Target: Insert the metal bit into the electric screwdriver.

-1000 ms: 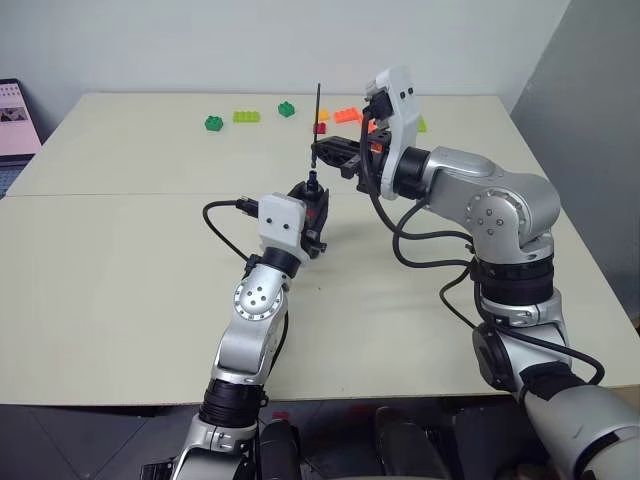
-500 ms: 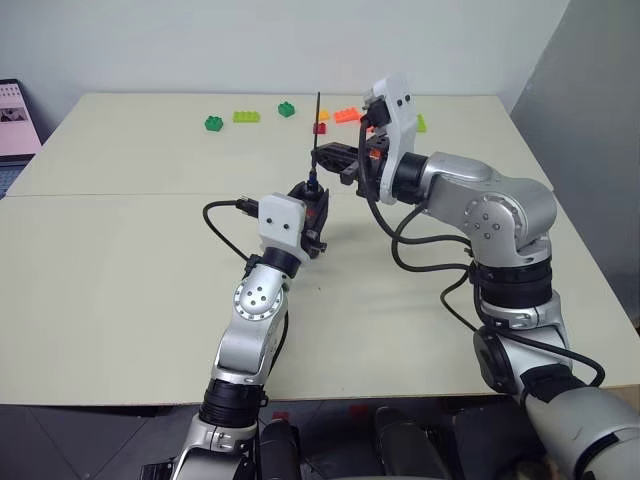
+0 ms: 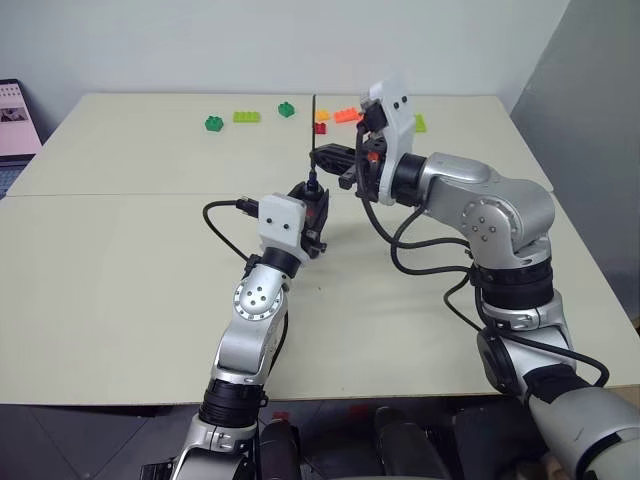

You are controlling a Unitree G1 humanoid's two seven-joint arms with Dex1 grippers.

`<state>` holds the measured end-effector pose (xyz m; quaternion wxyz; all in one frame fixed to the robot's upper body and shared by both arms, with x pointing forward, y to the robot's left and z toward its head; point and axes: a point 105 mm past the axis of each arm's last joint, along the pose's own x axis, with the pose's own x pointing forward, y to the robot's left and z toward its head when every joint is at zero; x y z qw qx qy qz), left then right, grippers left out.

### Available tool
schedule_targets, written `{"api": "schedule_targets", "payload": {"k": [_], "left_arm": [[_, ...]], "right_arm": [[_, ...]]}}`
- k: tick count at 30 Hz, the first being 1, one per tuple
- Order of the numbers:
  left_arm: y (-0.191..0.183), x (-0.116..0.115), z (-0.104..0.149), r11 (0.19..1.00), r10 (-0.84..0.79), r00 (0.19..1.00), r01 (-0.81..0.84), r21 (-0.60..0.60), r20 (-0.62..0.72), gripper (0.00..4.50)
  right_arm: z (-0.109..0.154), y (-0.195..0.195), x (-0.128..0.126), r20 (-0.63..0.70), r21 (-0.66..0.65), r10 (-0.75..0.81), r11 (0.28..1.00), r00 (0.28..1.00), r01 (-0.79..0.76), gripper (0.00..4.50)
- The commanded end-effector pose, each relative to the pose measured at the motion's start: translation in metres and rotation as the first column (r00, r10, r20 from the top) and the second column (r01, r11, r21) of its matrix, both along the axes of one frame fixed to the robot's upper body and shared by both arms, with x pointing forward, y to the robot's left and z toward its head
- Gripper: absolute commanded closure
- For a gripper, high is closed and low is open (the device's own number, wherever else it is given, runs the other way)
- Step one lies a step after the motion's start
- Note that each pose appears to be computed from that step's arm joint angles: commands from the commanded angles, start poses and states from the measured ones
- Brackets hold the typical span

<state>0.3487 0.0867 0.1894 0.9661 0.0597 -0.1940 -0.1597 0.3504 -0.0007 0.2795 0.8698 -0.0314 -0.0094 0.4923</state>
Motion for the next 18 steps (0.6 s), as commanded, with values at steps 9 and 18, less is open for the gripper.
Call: {"api": "schedule_targets", "payload": {"k": [9, 18], "left_arm": [[0.0057, -0.0002, -0.0025, 0.999, 0.025, 1.000, -0.025, 0.029, -0.003, 2.87], [0.0041, 0.0005, -0.0029, 0.999, 0.014, 1.000, -0.013, 0.035, -0.005, 2.87]], "right_arm": [[-0.0065, 0.0079, -0.0048, 0.033, -0.084, 0.101, 0.992, 0.994, -0.098, 4.50], [-0.0040, 0.0104, -0.0006, 0.039, -0.111, 0.148, 0.983, 0.988, -0.143, 4.50]]}}
